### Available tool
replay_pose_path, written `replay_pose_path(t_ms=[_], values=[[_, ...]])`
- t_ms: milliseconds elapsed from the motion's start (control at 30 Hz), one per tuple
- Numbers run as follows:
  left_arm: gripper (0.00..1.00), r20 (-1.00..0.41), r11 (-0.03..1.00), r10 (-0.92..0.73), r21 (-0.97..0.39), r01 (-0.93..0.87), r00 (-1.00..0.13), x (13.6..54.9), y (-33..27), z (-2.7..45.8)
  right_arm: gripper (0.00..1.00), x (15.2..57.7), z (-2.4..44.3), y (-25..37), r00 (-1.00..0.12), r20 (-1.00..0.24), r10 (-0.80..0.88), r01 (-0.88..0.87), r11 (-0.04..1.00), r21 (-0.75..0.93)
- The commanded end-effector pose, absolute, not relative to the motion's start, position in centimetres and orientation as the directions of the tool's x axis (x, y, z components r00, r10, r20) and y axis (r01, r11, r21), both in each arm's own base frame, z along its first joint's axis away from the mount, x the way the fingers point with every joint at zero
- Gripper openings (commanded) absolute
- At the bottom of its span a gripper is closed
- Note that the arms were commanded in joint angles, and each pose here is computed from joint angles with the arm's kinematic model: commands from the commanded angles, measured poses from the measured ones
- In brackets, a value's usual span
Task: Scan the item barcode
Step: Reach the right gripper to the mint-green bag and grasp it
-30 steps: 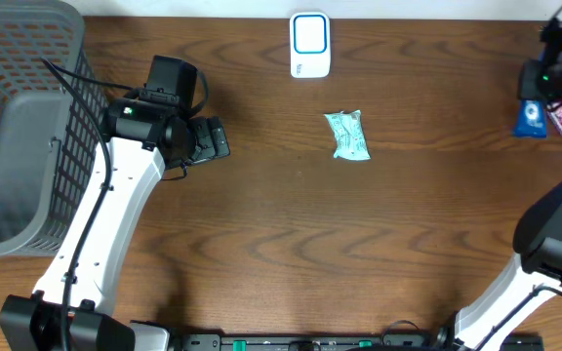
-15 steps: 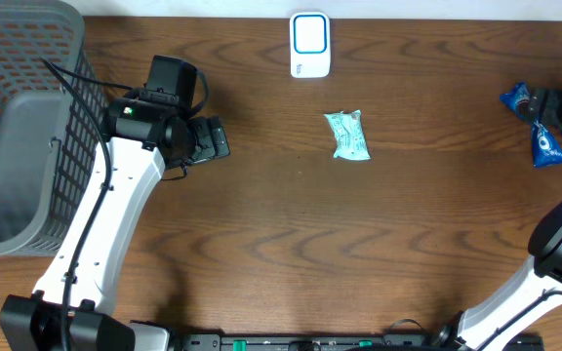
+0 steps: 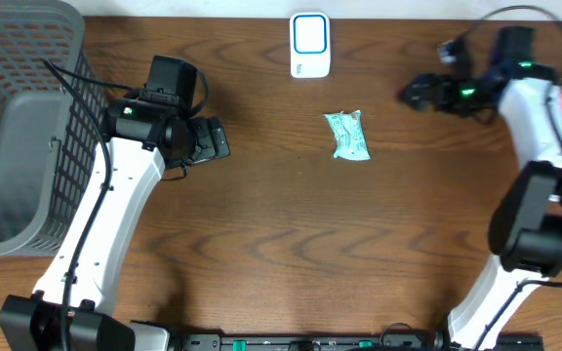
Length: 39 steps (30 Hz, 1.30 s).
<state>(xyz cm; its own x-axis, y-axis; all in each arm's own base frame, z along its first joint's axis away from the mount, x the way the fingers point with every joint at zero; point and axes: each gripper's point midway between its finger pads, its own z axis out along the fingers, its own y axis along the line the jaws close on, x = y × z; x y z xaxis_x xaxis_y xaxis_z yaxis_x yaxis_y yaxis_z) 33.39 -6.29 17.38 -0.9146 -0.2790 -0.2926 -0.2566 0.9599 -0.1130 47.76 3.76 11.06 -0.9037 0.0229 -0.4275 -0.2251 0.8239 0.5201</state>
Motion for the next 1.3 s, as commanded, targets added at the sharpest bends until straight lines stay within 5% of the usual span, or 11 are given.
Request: replay_pose_path(t_ms=[0,233,500,867,1133,1267], values=[[0.98,-0.293,0.964,-0.266,-0.094,-0.249,-0.918,33.3,-6.0,17.2,0.99,45.9,9.7,10.1,-0.91,-0.404,-0.087,-0.312,0.787,0.533],[0.98,-0.293,0.964,-0.265,-0.094,-0.248,-0.919,33.3,-6.0,17.2,0.99,46.1,6.3,14.5,-0.917,-0.38,-0.12,-0.199,0.964,0.178],[0.98,-0.293,0.964,-0.266,-0.094,-0.249,-0.918,33.3,-6.0,17.2,0.72,44.6,6.1,15.8,-0.878,-0.452,-0.159,-0.051,0.969,-0.242],[0.98,-0.293,0.964,-0.265,-0.094,-0.248,-0.918,33.3,-6.0,17.2,0.67,42.9,1.9,14.1,-0.859,-0.501,-0.101,0.055,0.956,-0.287],[0.98,-0.293,0.964,-0.266,-0.094,-0.249,-0.918,33.3,-6.0,17.2,0.12,41.8,-0.8,14.4,-0.87,-0.487,-0.08,0.029,0.977,-0.213],[0.98,-0.293,0.964,-0.266,-0.094,-0.249,-0.918,33.3,-6.0,17.2,0.09,42.1,0.1,17.1,-0.878,-0.474,-0.064,-0.03,0.996,-0.08]])
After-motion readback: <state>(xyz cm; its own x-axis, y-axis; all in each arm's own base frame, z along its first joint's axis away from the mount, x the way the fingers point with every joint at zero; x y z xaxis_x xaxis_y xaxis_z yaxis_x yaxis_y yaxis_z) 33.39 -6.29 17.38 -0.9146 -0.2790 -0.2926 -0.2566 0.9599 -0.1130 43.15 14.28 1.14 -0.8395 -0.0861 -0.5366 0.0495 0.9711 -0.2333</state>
